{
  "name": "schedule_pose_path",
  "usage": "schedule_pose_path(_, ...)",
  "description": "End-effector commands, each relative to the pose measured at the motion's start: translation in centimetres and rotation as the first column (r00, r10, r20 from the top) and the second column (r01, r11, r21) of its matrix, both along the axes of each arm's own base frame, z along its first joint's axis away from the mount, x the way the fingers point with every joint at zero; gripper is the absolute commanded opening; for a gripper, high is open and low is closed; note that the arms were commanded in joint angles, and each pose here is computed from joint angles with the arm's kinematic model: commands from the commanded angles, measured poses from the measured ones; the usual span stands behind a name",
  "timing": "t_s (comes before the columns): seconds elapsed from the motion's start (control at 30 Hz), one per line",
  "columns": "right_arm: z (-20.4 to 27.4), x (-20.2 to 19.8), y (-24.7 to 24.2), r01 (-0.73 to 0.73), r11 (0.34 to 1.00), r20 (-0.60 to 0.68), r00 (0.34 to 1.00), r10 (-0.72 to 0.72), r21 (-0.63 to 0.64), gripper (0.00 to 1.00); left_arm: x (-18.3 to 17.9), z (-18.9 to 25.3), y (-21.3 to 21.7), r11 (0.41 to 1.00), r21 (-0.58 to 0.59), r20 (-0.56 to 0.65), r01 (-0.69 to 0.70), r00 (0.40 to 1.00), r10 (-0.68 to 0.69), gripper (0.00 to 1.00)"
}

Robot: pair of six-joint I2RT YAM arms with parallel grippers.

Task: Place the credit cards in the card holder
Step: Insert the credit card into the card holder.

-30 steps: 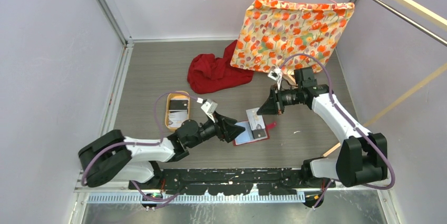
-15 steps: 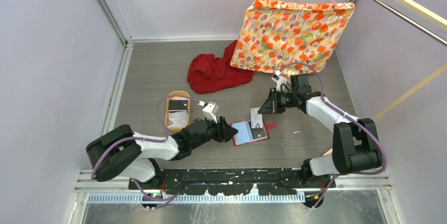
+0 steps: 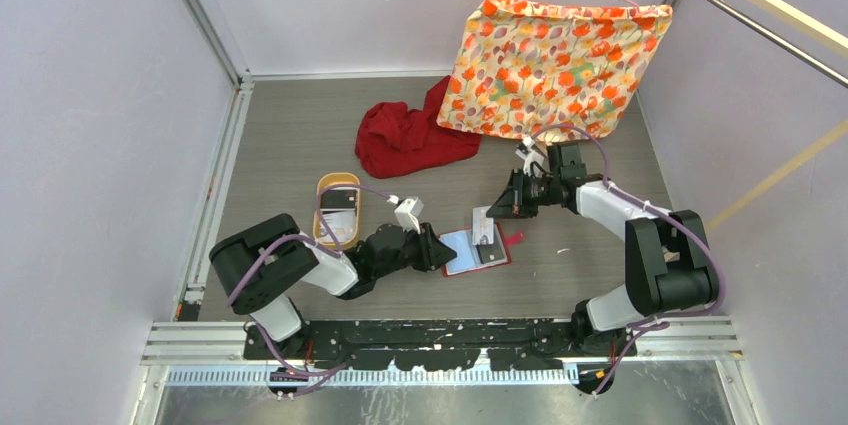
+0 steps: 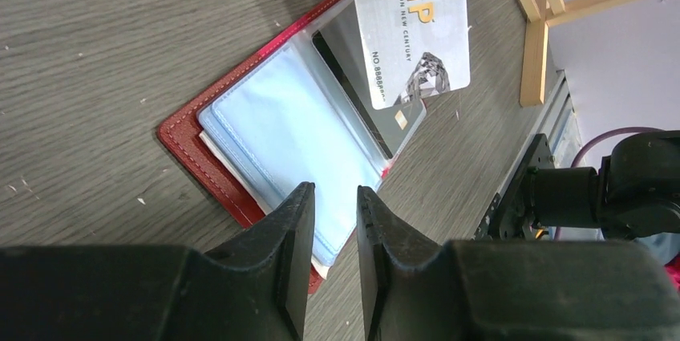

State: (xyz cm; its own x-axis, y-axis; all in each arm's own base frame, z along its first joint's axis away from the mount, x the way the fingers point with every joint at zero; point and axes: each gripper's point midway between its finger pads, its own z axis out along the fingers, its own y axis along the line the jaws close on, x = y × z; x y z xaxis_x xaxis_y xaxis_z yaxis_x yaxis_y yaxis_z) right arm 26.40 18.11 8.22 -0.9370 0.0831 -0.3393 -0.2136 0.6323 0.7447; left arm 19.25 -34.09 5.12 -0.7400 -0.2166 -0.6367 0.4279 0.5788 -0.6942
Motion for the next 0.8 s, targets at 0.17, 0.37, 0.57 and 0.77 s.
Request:
schedule_pose_path(0.17, -1.1, -0.1, 0.2, 0.045, 0.999, -0.085, 0.995, -0.044, 0.018, 0.01, 0.6, 0.7, -0.9, 1.000, -0.024, -0.024, -0.008, 1.000, 0.007, 0.24)
schedule_pose_path(0.37, -1.3, -0.1, 0.2, 0.022, 1.000, -0.088, 0.996, -0.021, 0.010, 0.01, 0.2, 0.7, -1.1, 0.999, -0.026, -0.025, 0.024, 0.999, -0.025, 0.24)
schedule_pose_path(0.57, 3.8, -1.7, -0.1, -0.256, 0.959, 0.081, 0.965, 0.248, 0.124, 0.01, -1.4, 2.3, -1.4, 0.990, 0.043, -0.025, 0.137, 0.990, -0.136, 0.33)
schedule_pose_path(0.77, 5.2, -2.6, -0.4, -0.362, 0.927, 0.209, 0.918, 0.337, 0.094, 0.01, -3.8, 1.7, 0.3, 0.959, 0.233, -0.086, 0.162, 0.986, -0.145, 0.43)
